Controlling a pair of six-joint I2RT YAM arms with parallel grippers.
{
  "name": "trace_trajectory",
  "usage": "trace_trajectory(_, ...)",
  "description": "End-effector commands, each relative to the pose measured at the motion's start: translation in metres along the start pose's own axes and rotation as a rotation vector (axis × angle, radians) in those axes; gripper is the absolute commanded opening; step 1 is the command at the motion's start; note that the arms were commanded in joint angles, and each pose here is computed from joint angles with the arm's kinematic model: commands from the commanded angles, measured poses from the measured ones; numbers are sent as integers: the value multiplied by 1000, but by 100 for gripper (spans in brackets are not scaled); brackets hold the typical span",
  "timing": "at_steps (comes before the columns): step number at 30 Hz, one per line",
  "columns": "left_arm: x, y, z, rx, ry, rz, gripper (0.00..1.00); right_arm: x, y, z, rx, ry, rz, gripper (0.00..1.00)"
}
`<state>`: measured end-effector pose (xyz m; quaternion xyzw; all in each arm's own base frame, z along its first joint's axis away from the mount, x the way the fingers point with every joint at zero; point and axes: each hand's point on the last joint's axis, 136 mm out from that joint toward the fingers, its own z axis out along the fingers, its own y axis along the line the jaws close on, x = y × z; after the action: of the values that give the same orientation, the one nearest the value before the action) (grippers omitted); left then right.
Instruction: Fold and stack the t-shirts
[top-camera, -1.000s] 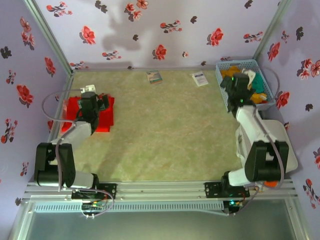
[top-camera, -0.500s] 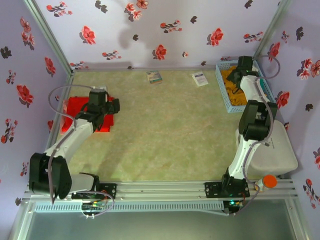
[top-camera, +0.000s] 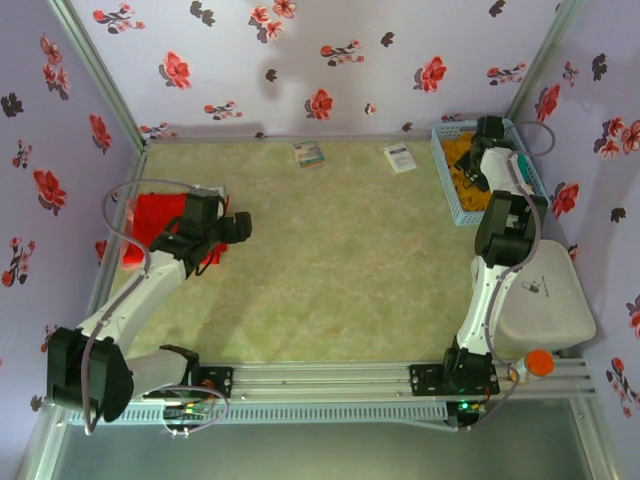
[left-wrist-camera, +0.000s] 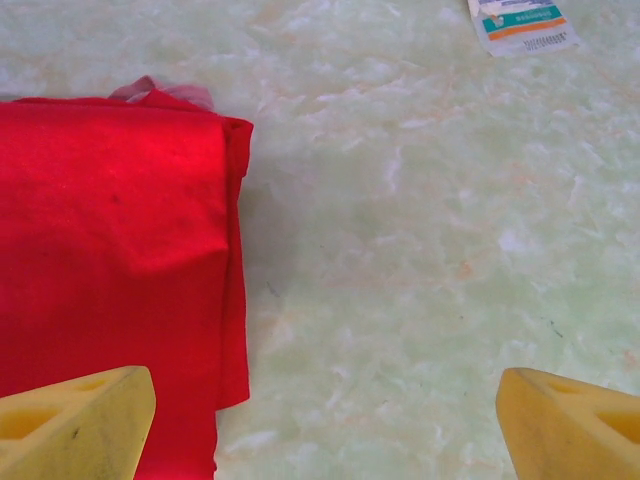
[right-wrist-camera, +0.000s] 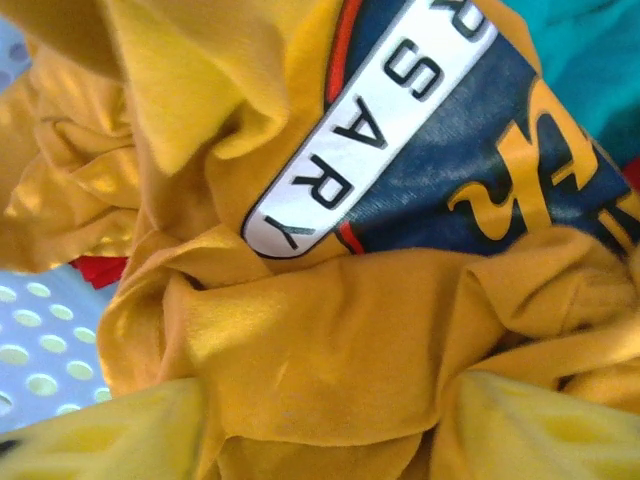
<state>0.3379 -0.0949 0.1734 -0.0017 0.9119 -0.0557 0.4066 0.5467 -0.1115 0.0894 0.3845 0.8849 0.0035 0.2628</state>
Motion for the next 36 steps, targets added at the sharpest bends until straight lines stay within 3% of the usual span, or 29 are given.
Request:
trace_trajectory(1, 9, 1, -6, 5, 21, -15, 89, 16, 2, 11, -17, 60, 30, 42)
trace_trajectory(5, 8, 0, -4, 8, 17, -11, 89, 3, 5, -10, -34, 6, 21, 4)
trace_trajectory(6, 8, -1, -3, 9, 20, -14, 89, -2, 4, -19, -32, -18, 22, 0)
trace_trajectory(12, 8, -7, 0, 40, 24, -67, 89, -24, 6, -68, -87, -160, 54, 0)
trace_trajectory(13, 8, -8, 0, 44, 25, -72, 89, -22, 6, -69, -91, -150, 52, 5)
trace_trajectory(15, 10, -9, -1, 47, 30, -76, 89, -12, 5, -67, -84, -103, 48, 50)
trace_trajectory(16, 10, -8, -1, 44, 33, -76, 89, -7, 4, -65, -75, -92, 48, 63)
trace_trajectory(18, 13, -7, -2, 41, 40, -72, 89, 3, -1, -60, -62, -76, 54, 76)
trace_trajectory(25, 21, -7, 2, 53, 44, -46, 89, 37, -9, -26, -50, 28, 120, 78)
trace_trajectory(33, 28, -17, 7, 102, 79, -60, 89, 40, -3, -1, -55, 59, 192, 68)
trace_trajectory(34, 30, -16, 7, 103, 76, -68, 89, 40, -2, 2, -55, 62, 196, 64)
trace_trajectory(36, 35, -15, 9, 109, 58, -82, 89, 38, 0, 7, -57, 62, 193, 36)
